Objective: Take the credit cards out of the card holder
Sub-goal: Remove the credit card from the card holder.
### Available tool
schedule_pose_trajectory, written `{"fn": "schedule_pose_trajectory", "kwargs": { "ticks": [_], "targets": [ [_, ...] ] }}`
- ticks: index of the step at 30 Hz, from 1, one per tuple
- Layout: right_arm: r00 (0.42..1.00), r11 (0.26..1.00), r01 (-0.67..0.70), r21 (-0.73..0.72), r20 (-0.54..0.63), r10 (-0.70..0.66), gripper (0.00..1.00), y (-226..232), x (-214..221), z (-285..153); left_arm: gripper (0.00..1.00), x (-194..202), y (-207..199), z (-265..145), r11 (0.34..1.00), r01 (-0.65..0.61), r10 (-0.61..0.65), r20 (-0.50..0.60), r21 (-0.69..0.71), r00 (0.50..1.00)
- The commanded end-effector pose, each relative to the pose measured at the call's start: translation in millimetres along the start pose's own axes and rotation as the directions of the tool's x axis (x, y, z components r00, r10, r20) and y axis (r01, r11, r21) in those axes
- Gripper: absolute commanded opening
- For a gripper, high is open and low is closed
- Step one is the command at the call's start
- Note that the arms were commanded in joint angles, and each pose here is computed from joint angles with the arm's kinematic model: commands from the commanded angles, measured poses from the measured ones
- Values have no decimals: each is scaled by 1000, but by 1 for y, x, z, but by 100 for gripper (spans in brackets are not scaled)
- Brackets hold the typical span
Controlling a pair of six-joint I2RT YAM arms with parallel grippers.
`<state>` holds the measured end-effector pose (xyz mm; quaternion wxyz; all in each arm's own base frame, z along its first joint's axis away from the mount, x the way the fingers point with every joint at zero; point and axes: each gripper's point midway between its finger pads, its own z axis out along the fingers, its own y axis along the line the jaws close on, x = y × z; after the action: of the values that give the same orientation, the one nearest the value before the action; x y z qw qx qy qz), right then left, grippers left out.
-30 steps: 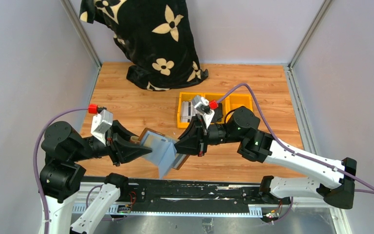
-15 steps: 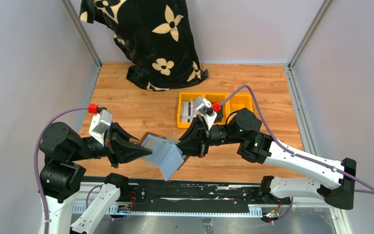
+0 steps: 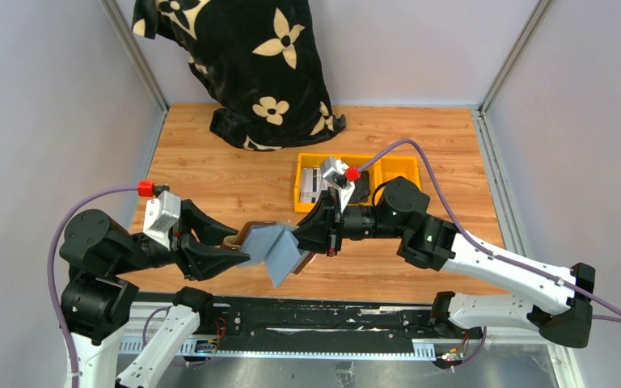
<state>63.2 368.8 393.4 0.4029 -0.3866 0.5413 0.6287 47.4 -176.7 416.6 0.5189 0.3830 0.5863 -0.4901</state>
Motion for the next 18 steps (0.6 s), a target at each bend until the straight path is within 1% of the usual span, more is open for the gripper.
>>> {"fn": "schedule_pose_trajectory", "kwargs": {
  "ticks": [1,12,15,18],
  "targets": [
    [996,998,59,-12,60,-59,0,14,-21,-7,45,0,-10,-2,999,-10,11,-11,39,1000],
    [996,994,72,-87,64,-67,0,28,-24,-8,25,-1,-12,-1,998,5,-4,-14,59,1000],
    [996,993,77,-92,59,-71,0,28,-22,-8,22,-5,-19,-1,995,23,-22,-11,101,1000],
    [995,993,80,-90,59,-75,0,28,-22,-8,21,-7,-22,-2,994,22,-22,-7,107,1000]
  ]
}}
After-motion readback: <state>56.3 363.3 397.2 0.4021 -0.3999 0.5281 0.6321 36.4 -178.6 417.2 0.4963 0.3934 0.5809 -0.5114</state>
